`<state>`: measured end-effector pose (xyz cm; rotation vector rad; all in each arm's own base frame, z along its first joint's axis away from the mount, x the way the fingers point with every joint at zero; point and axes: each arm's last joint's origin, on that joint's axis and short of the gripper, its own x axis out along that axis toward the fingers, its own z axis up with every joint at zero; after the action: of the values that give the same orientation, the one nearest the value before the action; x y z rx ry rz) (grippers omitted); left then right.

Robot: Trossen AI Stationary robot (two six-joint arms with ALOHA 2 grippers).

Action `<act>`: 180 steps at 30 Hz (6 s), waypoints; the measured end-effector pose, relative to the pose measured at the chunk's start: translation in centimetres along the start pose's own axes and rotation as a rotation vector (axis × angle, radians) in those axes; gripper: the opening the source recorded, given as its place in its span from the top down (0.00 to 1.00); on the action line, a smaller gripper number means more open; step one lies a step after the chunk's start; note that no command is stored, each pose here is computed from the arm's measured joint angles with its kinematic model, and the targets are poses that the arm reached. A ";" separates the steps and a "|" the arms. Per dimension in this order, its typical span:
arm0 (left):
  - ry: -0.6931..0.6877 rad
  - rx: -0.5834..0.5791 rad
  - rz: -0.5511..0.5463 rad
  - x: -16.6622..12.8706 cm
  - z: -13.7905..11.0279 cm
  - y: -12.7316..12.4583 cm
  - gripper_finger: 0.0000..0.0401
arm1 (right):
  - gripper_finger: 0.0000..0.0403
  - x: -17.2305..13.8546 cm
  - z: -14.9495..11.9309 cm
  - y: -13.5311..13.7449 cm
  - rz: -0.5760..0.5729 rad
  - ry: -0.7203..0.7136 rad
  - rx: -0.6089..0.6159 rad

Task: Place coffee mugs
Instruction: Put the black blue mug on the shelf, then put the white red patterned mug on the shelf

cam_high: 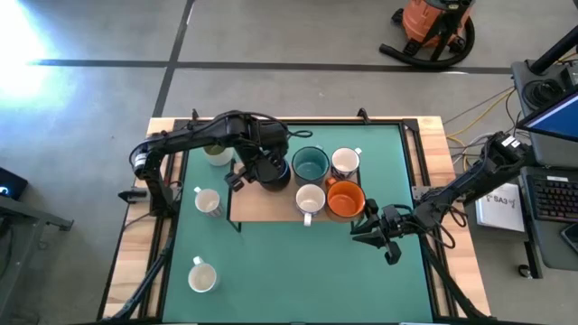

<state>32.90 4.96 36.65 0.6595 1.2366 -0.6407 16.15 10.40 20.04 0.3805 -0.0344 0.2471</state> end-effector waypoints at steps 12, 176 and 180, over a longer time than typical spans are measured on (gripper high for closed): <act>0.014 0.001 0.101 -0.1 0.1 0.9 0.61 | 0.83 0.0 0.0 0.0 0.000 0.000 0.000; -0.122 -0.773 0.379 -4.7 -9.2 -8.0 0.98 | 0.83 0.0 0.0 0.0 -0.001 0.004 -0.002; -0.098 -0.768 0.352 -4.8 -8.9 -7.8 0.97 | 0.83 0.0 0.0 0.0 -0.001 0.004 -0.002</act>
<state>20.48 6.96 38.81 0.1818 1.1248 0.1112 16.15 10.40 20.00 0.3784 -0.0308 0.2465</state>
